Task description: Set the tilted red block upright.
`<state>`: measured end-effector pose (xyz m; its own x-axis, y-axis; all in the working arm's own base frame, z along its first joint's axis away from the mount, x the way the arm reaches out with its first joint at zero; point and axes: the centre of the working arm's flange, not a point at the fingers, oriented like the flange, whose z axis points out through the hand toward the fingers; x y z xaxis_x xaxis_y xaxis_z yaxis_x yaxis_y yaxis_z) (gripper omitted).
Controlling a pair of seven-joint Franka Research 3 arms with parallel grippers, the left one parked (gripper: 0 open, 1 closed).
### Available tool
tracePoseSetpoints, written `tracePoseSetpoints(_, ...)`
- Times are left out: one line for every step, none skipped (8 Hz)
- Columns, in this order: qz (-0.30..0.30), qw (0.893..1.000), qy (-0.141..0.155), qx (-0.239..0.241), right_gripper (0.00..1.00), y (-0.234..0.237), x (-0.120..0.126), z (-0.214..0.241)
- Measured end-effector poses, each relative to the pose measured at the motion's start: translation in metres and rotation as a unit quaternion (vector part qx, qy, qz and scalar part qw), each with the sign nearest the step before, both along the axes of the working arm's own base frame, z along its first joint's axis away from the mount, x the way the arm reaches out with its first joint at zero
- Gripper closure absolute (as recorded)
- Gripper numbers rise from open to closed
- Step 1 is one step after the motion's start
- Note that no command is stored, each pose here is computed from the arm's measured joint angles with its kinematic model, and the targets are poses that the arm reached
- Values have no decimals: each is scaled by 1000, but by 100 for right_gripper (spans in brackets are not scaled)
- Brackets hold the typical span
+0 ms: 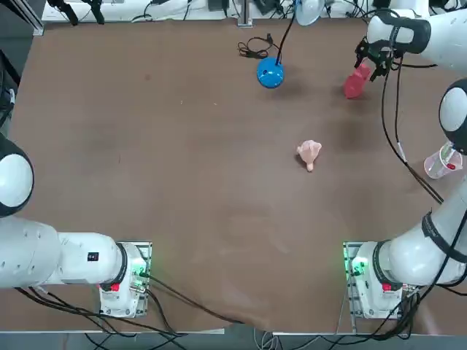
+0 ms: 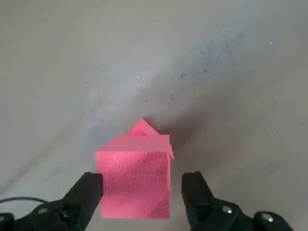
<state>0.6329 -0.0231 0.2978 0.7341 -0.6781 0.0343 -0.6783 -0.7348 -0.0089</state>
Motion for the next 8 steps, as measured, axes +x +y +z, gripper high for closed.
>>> tracePoseSetpoints(-1,1000,0,1,0,0,0,0)
tracePoseSetpoints(-1,1000,0,2,0,0,0,0)
tracePoseSetpoints(-2,1000,0,2,0,0,0,0)
tracePoseSetpoints(-2,1000,0,2,0,0,0,0)
tracePoseSetpoints(-2,1000,0,2,0,0,0,0)
tracePoseSetpoints(-2,1000,0,2,0,0,0,0)
tracePoseSetpoints(-2,1000,-1,2,0,0,0,0)
tracePoseSetpoints(-7,1000,-1,6,0,0,0,0)
